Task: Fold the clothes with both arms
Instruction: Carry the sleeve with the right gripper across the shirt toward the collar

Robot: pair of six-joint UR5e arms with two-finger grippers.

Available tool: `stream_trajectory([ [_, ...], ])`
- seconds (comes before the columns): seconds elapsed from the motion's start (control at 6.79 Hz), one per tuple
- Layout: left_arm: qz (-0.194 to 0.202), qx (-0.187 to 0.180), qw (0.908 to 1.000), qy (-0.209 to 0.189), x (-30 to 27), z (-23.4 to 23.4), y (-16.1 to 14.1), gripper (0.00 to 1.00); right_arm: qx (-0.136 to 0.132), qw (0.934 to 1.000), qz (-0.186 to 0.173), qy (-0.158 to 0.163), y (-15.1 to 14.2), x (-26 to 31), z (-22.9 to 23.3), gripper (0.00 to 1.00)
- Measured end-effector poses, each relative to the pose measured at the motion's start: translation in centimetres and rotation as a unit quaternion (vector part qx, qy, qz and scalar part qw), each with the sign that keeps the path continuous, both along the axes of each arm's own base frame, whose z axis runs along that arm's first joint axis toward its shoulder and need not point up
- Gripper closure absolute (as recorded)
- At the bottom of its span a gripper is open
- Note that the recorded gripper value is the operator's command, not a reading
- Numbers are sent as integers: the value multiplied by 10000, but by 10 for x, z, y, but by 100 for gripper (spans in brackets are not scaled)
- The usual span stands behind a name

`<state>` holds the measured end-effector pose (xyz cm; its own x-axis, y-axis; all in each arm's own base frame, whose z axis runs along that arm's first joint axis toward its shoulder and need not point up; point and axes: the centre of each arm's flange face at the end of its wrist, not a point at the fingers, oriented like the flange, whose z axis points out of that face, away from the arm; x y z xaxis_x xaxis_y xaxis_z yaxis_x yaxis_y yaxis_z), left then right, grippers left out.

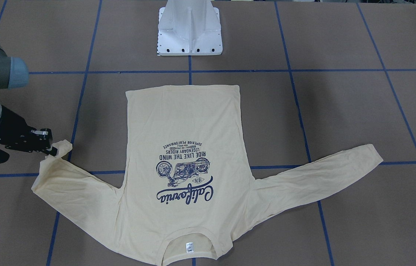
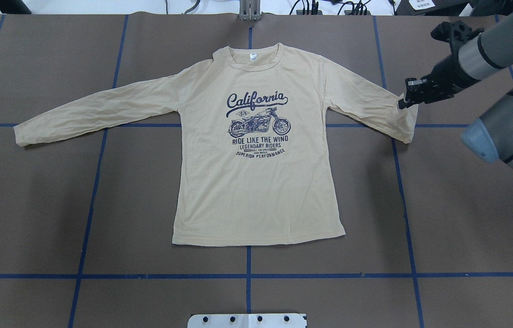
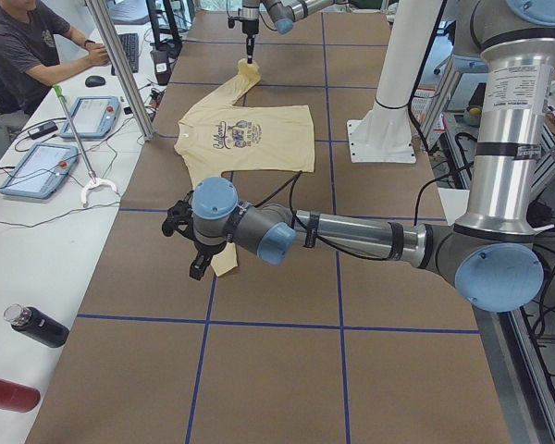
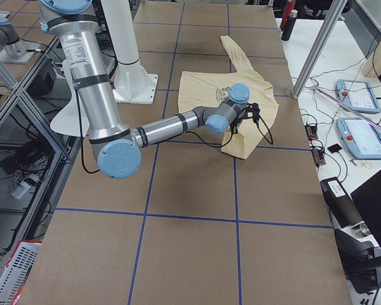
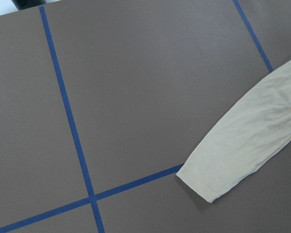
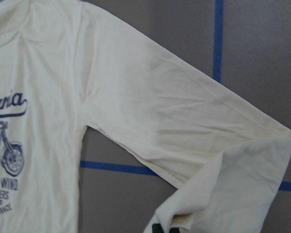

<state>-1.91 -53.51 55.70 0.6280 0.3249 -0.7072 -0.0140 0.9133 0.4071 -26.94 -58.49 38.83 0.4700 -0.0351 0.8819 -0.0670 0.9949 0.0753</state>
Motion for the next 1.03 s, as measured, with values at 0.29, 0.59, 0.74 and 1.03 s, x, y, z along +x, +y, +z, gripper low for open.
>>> stream_trajectory([
  [0.29, 0, -25, 10000, -2, 0, 1, 0, 0, 58, 9996, 144, -235, -36, -20, -87, 100],
  [0.59, -4, -57, 10000, -9, 0, 3, 1, 0, 197, 9981, 243, -522, -65, -40, -176, 100],
  [0.74, -10, -65, 10000, -12, -1, 4, 2, 0, 313, 9974, 216, -616, -78, -55, -218, 100],
  [1.03, -22, -91, 10000, -20, -2, 7, 4, 0, 546, 9968, 181, -560, -92, -124, -292, 100],
])
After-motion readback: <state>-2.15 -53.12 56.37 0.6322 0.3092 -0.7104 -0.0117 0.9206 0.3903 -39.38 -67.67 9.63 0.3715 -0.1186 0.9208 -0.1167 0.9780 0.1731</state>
